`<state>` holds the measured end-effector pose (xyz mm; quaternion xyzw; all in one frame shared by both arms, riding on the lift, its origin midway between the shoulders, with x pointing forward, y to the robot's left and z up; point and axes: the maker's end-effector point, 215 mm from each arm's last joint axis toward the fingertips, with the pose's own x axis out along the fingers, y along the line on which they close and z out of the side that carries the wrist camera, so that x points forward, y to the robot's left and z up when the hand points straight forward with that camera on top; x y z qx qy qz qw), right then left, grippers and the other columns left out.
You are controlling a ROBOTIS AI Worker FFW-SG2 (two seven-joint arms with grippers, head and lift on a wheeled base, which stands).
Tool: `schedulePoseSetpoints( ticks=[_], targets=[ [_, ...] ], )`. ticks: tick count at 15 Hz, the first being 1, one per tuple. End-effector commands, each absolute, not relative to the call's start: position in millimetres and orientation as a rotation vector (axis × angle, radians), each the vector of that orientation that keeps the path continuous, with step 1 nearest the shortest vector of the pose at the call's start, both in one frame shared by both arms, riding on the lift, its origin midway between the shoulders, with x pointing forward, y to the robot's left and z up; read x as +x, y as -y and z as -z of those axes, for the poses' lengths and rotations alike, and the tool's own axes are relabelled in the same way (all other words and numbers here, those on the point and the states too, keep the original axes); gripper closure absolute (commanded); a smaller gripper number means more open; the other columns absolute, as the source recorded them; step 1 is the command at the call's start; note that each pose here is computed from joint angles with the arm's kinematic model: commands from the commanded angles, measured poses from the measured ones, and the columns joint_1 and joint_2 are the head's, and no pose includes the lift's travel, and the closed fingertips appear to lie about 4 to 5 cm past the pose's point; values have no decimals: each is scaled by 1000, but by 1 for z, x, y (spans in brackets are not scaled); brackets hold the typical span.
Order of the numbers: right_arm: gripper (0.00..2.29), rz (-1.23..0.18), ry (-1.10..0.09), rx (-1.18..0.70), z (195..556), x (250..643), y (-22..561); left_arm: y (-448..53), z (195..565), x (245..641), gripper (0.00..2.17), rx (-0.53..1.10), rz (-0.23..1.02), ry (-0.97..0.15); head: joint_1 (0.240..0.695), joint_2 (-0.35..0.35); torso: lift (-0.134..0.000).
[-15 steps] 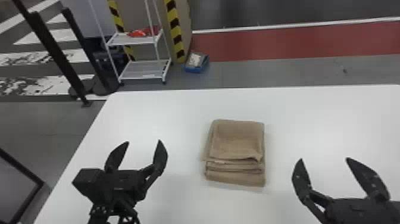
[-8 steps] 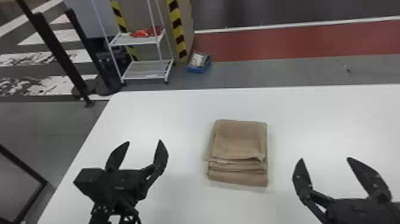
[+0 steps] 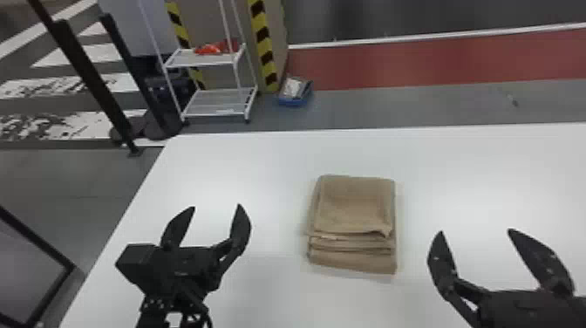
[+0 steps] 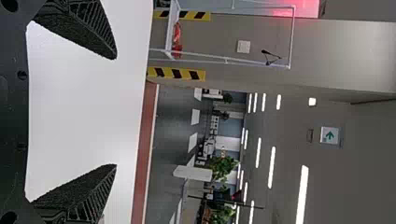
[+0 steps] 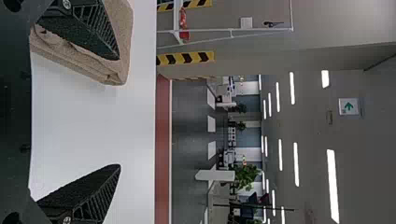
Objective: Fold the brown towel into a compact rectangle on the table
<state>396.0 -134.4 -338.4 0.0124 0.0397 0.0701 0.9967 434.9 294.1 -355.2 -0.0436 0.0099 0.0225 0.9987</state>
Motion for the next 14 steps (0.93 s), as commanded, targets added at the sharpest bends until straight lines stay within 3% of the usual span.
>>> schedulePoseSetpoints(
  ticks=[1,14],
  targets=[
    [53,-144,-71,28,336,395,134,-292,356,434,39,-89,-43,-23,695,215,-126],
    [53,-185,-64,3,335,392,127,-279,352,420,39,-71,-44,-26,695,215,-126]
  ],
)
